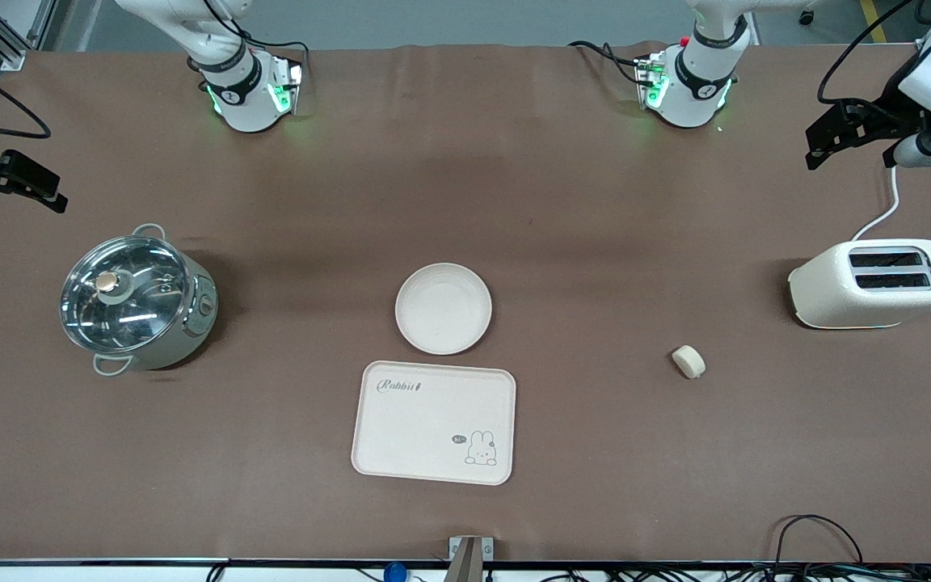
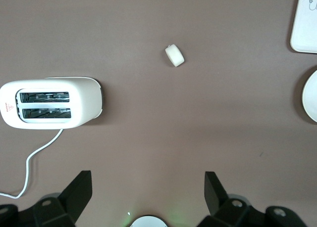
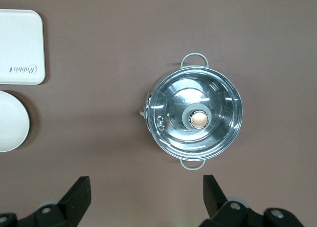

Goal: Place bun in plate and plate on tray
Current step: 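Reach the left gripper to the bun while the right gripper reaches the plate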

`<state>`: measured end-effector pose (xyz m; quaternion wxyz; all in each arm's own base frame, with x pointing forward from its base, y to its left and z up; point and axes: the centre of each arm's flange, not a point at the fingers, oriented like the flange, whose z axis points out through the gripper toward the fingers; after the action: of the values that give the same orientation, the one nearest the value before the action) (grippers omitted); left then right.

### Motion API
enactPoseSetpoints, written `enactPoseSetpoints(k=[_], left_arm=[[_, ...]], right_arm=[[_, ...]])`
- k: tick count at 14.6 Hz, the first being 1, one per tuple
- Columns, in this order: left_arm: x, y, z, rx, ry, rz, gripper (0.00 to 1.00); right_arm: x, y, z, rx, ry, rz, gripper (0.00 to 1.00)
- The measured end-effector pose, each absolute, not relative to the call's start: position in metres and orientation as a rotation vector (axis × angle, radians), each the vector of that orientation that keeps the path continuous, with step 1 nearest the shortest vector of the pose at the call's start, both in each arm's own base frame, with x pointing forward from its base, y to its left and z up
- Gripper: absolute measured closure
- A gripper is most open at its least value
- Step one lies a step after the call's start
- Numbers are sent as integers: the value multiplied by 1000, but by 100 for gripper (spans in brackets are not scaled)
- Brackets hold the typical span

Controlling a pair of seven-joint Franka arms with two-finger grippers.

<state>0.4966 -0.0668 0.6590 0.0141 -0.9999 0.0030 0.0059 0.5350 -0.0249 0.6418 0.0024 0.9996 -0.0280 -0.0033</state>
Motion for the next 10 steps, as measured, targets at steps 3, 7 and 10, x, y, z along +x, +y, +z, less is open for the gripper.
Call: enactPoseSetpoints(k=[3, 7, 10], left_arm=[[498, -64, 658, -3114, 2, 21, 0], [521, -62, 633, -3119, -6, 83, 0], [566, -59, 572, -3130, -46, 142, 0]], right_arm=[[535, -30, 642, 3137, -59, -9, 0], [535, -30, 643, 3138, -44, -3, 0], [537, -13, 643, 3163, 1, 16, 0]])
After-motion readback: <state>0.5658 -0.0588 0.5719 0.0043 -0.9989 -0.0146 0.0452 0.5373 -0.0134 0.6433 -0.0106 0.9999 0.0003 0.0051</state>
